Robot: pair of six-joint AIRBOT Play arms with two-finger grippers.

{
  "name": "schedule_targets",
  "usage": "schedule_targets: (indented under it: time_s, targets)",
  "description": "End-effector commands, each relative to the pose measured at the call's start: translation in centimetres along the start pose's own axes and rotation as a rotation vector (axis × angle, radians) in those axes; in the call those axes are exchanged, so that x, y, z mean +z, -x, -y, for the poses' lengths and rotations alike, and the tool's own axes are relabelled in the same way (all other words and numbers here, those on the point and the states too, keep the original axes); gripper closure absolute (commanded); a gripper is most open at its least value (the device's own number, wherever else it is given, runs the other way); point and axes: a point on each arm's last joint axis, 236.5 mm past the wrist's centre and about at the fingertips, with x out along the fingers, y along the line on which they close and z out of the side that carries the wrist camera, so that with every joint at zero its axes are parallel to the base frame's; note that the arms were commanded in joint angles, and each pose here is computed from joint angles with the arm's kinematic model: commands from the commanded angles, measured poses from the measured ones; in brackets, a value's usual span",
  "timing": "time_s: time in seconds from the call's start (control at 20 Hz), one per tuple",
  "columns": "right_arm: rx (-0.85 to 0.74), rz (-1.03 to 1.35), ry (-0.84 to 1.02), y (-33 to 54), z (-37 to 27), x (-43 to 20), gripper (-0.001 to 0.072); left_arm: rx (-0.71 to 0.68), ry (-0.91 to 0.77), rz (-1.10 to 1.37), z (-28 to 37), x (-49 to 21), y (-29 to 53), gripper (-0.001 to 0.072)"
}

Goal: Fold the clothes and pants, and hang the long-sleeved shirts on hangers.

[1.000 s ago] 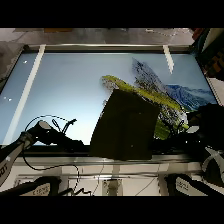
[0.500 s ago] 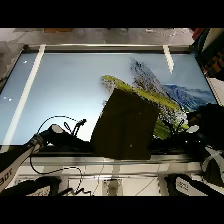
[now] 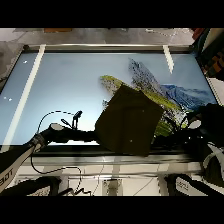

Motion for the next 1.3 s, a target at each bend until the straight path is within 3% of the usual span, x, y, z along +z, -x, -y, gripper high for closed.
schedule_targets:
  time_s: [0.0, 0.4, 0.5, 0.65, 0.7, 0.95, 1.1, 1.25]
  targets:
    - [0.127, -0.014, -0.092, -1.2, -2.3, -1.0, 0.025, -0.005, 0.0, 0.037, 0.3, 0.9, 0.0, 0.0687]
    - [0.154, -0.024, -0.097, -5.8, -5.2, -0.7, 0.0256, -0.012, -0.019, 0.013, 0.9, 0.2, -0.5, 0.0687]
    - [0.182, 0.002, -0.042, -6.4, -6.6, -0.1, 0.0332, -0.012, -0.019, 0.013, 0.9, 0.2, -0.5, 0.0687]
    - [0.205, 0.016, 0.028, -5.5, -7.9, 0.8, 0.0641, -0.025, -0.025, 0.01, 1.3, 0.2, -0.3, 0.0687]
    - [0.225, 0.006, 0.082, -4.7, -8.9, 0.9, 0.0672, -0.036, -0.046, 0.021, 1.9, 0.6, 0.0, 0.0687]
    - [0.252, 0.055, 0.402, 2.9, -15.6, 2.8, 0.0674, -0.097, -0.246, 0.283, 8.8, 8.3, 7.3, 0.0688]
    - [0.23, 0.27, 0.647, 10.6, -22.1, 3.9, 0.0674, -0.123, -0.416, 0.564, 15.3, 12.7, 17.4, 0.0687]
    - [0.234, 0.535, 0.897, 19.4, -30.0, 0.4, 0.0673, -0.156, -0.582, 0.826, 22.2, 11.3, 27.6, 0.0687]
